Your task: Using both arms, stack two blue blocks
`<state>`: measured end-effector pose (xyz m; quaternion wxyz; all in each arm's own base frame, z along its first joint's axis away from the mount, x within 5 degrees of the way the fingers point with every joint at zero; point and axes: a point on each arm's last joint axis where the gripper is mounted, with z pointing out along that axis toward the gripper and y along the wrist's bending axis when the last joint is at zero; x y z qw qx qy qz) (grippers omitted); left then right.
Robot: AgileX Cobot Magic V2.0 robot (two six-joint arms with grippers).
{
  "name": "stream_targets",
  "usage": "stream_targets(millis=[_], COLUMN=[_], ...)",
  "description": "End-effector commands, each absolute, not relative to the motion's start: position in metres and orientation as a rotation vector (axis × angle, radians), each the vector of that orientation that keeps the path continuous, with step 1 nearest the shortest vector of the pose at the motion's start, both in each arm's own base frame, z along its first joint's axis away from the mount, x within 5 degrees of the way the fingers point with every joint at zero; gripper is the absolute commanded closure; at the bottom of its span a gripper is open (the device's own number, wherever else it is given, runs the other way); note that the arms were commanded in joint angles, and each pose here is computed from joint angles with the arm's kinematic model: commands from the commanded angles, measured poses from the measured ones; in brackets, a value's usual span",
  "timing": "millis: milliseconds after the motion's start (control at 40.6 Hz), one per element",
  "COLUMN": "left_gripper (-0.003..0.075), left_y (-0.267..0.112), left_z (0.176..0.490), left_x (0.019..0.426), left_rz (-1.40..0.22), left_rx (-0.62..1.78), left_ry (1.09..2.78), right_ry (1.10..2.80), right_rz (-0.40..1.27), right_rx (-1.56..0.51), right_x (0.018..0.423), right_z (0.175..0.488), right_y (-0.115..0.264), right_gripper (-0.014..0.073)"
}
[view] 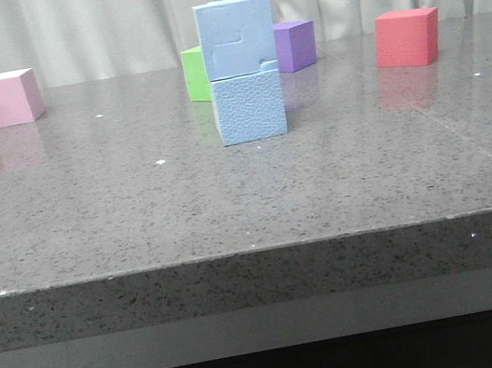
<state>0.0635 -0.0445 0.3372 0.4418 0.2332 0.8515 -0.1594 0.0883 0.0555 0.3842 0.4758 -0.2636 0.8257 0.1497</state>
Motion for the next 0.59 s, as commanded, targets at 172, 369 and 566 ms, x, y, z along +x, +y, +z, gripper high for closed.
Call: stream_targets(millis=[172,369,566], left_gripper=[0.0741,0.0741,0.0741], left_y=[-0.022,-0.010,-0.006], left_z=[0.316,0.283,0.241], left_x=[0.058,0.057,0.056], left_rz=[-0.277,-0.186,-0.154], left_rx=[0.252,0.075,0.025], left_ry=[1.914,1.601,1.400], right_ry=[1.939,1.939,1.939], right_rz=[0.361,0.361,0.361], right_rx=[-0.612,-0.612,-0.612], right_x=[0.091,0.091,0.091], right_z=[0.396,0.396,0.396], right_y=[0.055,0.055,0.055], right_gripper=[0.0713,0.0713,0.0713])
